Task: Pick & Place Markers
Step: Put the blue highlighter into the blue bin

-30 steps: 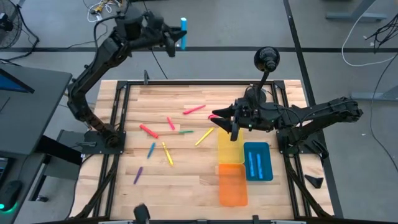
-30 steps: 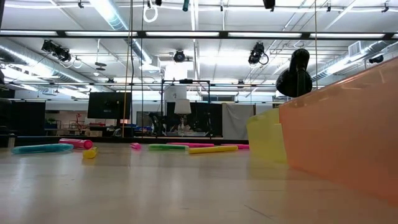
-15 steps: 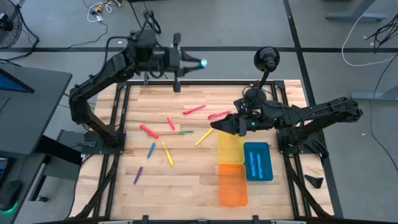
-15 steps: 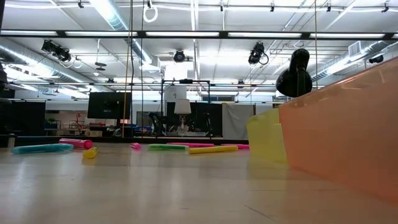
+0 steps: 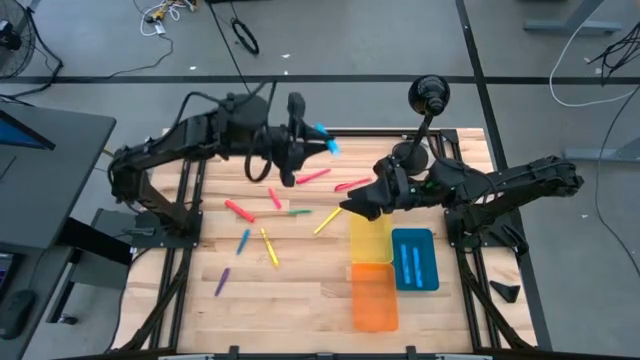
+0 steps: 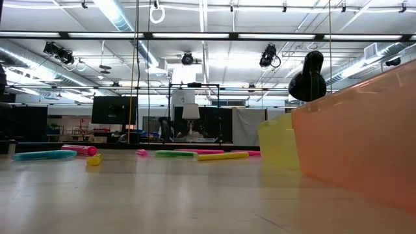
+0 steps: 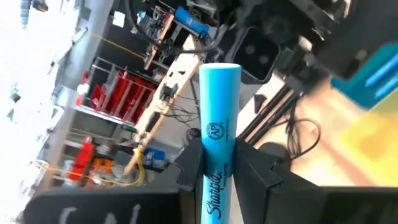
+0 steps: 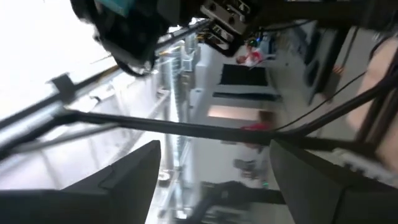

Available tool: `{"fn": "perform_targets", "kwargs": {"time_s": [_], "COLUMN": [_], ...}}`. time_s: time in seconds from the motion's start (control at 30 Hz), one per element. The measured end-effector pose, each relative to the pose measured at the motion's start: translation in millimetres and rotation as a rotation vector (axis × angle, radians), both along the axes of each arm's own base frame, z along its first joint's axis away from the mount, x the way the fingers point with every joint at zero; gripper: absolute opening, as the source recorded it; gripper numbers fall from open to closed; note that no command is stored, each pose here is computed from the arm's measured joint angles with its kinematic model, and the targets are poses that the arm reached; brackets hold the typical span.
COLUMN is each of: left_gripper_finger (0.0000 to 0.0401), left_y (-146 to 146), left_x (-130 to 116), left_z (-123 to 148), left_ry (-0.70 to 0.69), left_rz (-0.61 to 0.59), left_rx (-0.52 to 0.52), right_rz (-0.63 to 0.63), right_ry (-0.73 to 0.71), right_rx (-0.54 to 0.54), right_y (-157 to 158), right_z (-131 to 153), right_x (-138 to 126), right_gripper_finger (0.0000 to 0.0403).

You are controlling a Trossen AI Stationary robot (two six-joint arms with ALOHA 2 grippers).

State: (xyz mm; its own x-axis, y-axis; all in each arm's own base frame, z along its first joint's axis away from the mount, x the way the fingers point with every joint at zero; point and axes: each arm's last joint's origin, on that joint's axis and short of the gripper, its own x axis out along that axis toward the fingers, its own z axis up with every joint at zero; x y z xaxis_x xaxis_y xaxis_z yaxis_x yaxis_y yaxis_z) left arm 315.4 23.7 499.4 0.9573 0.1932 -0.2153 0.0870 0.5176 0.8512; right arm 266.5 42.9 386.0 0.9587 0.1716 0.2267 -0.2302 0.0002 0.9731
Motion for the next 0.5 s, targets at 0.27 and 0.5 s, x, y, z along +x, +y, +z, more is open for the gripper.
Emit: {"fn": "perform_targets", "kwargs": {"time_s": [0.27,0.5], "left_gripper_finger": [0.0065,0.0065], "left_y": [-30.0,-45.6], "left_x": [2.7,16.9], "left_z": [-1.5,-13.6], "left_ry": [0.042,0.102], "left_rz": [-0.005,-0.011], "left_rx": [0.199,0.302], "right_rz": [0.040,0.049], "right_ry": [0.013,-0.010], "right_rx": [0.173,0.192], "right_y": [-0.1,0.0], "right_z": [1.6,4.2], "right_x": [-0.4,-1.2], "right_gripper_finger": [0.0300,0.0300]}}
